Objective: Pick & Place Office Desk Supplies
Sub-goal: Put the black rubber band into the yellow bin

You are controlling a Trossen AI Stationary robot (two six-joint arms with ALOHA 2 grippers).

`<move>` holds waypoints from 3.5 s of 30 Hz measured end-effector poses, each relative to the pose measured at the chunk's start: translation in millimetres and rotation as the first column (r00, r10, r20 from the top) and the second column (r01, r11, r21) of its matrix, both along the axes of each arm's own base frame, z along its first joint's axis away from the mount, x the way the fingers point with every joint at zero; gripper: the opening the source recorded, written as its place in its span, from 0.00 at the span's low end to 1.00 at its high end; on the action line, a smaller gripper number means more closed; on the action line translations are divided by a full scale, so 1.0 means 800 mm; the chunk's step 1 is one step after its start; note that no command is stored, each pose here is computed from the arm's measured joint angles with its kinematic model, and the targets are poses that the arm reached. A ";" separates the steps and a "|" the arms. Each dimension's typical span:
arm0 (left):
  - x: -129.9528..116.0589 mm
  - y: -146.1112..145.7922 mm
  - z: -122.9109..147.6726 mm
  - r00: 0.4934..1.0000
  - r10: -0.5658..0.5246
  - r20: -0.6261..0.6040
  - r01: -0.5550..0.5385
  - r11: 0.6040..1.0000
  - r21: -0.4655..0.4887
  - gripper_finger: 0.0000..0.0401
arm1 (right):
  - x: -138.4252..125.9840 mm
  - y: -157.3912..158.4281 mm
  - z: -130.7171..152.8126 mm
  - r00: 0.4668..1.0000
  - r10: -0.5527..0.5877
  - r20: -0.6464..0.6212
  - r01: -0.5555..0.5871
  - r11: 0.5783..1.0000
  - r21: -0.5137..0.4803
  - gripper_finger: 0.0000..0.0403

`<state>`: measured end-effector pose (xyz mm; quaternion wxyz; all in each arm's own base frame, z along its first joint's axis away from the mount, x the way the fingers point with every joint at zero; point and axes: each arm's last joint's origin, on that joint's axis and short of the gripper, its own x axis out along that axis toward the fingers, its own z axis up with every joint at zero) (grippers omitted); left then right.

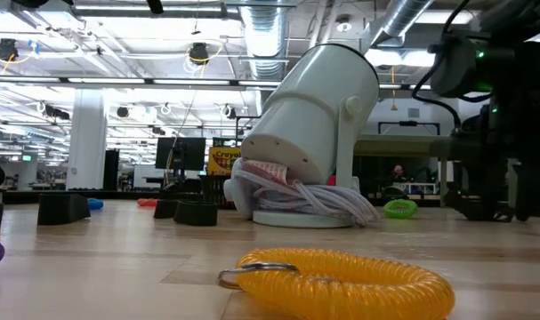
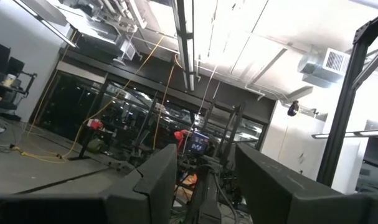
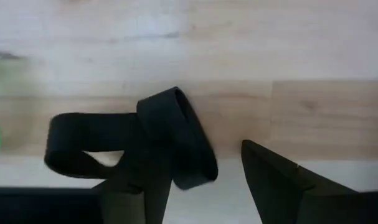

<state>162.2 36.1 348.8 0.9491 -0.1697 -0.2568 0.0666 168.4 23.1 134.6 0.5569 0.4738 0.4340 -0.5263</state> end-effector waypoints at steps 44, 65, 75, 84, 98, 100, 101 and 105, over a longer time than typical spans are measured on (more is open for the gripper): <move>0.001 -0.001 -0.001 1.000 -0.023 -0.014 0.024 1.000 0.009 0.40 | -0.032 0.207 0.166 0.819 0.402 0.410 -0.569 0.667 0.481 0.00; 0.001 -0.001 -0.001 0.999 -0.036 -0.006 0.036 0.999 -0.016 0.40 | -0.059 0.284 0.079 0.875 0.472 0.110 -0.462 0.745 0.481 0.13; 0.001 0.000 -0.001 1.000 -0.017 -0.004 0.017 1.000 -0.021 0.40 | -0.070 0.270 0.093 0.866 0.491 0.097 -0.479 0.757 0.445 0.36; 0.001 0.001 -0.001 1.000 -0.008 -0.007 0.008 1.000 -0.024 0.40 | -0.080 0.259 0.108 0.855 0.508 0.107 -0.499 0.746 0.442 0.52; 0.001 0.001 -0.002 1.000 -0.008 -0.007 0.008 1.000 -0.024 0.40 | -0.072 0.267 0.106 0.843 0.516 0.153 -0.521 0.711 0.472 0.56; 0.001 0.001 -0.002 1.000 -0.008 -0.007 0.008 1.000 -0.023 0.40 | -0.071 0.268 0.105 0.843 0.515 0.154 -0.521 0.711 0.473 0.56; 0.001 0.001 -0.002 1.000 -0.008 -0.007 0.008 1.000 -0.023 0.40 | -0.070 0.267 0.105 0.844 0.514 0.153 -0.519 0.712 0.474 0.56; 0.001 0.001 -0.002 1.000 -0.008 -0.008 0.008 1.000 -0.024 0.40 | -0.066 0.265 0.105 0.851 0.502 0.155 -0.510 0.718 0.474 0.54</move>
